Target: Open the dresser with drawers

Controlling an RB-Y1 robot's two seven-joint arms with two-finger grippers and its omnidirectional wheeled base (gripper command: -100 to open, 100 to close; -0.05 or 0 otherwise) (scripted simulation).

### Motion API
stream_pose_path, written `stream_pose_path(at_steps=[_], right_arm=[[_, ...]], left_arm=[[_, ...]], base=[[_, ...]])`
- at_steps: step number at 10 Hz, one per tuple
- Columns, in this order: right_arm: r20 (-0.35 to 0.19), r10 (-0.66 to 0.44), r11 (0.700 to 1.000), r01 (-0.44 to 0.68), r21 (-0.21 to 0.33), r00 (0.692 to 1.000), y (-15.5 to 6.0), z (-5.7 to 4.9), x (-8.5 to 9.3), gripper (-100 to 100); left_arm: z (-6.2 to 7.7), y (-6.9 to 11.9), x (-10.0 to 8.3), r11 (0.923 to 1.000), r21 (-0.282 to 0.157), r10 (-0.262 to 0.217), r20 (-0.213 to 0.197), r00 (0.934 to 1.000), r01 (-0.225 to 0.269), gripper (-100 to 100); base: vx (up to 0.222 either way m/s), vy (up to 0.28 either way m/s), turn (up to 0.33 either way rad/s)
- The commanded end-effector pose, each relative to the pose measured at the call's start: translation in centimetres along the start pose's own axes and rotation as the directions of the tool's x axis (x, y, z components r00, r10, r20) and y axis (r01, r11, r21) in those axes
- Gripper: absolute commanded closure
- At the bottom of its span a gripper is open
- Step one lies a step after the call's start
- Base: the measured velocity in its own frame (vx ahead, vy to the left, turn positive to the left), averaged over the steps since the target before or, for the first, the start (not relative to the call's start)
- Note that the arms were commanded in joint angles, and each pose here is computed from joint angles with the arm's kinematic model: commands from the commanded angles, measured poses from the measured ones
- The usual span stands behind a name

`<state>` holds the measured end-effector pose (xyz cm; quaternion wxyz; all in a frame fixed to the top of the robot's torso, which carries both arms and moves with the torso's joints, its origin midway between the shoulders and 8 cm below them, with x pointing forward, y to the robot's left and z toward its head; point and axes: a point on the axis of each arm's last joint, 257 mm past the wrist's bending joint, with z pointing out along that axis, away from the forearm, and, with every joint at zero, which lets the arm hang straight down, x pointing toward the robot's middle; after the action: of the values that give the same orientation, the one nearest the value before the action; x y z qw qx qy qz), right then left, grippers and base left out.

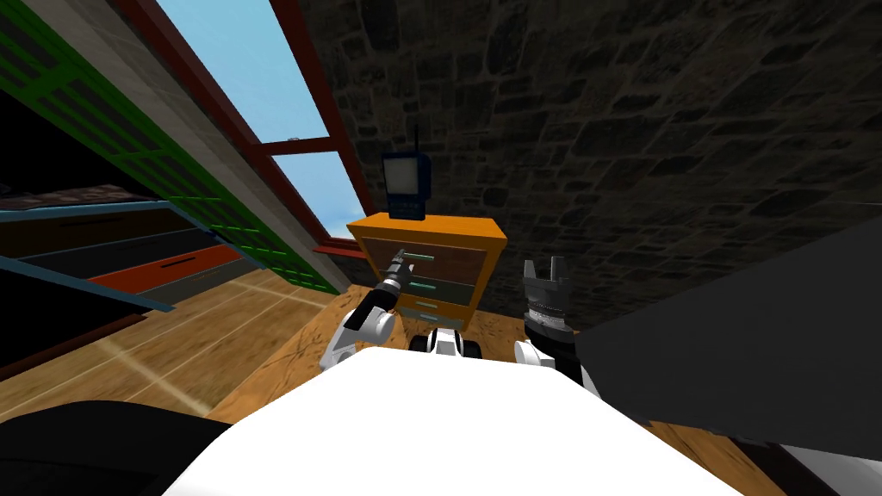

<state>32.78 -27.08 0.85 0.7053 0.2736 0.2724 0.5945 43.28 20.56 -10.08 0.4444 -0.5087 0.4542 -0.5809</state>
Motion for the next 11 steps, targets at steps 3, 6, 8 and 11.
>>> stream_pose_path(at_steps=[3,6,8,11], right_arm=[[0.000,0.000,1.000,0.000,0.000,1.000,0.0,0.0,0.0,0],[0.000,0.000,1.000,0.000,0.000,1.000,0.0,0.0,0.0,0],[0.000,0.000,1.000,0.000,0.000,1.000,0.0,0.0,0.0,0],[0.000,0.000,1.000,0.000,0.000,1.000,0.0,0.0,0.0,0]], left_arm=[[-0.6,-0.6,0.1,1.0000,0.000,0.000,-0.003,1.0000,0.000,100],[-1.0,-0.8,0.4,1.0000,-0.001,-0.001,-0.009,1.0000,0.001,100],[-1.3,-0.2,0.2,0.9998,-0.018,0.001,-0.007,1.0000,-0.001,100],[-1.6,-1.5,0.5,0.9998,-0.017,0.001,-0.012,0.9999,-0.001,-100]], base=[[-0.014,0.009,0.008],[-0.191,0.013,0.022],[-0.107,0.009,0.016],[-0.134,0.016,0.028]])
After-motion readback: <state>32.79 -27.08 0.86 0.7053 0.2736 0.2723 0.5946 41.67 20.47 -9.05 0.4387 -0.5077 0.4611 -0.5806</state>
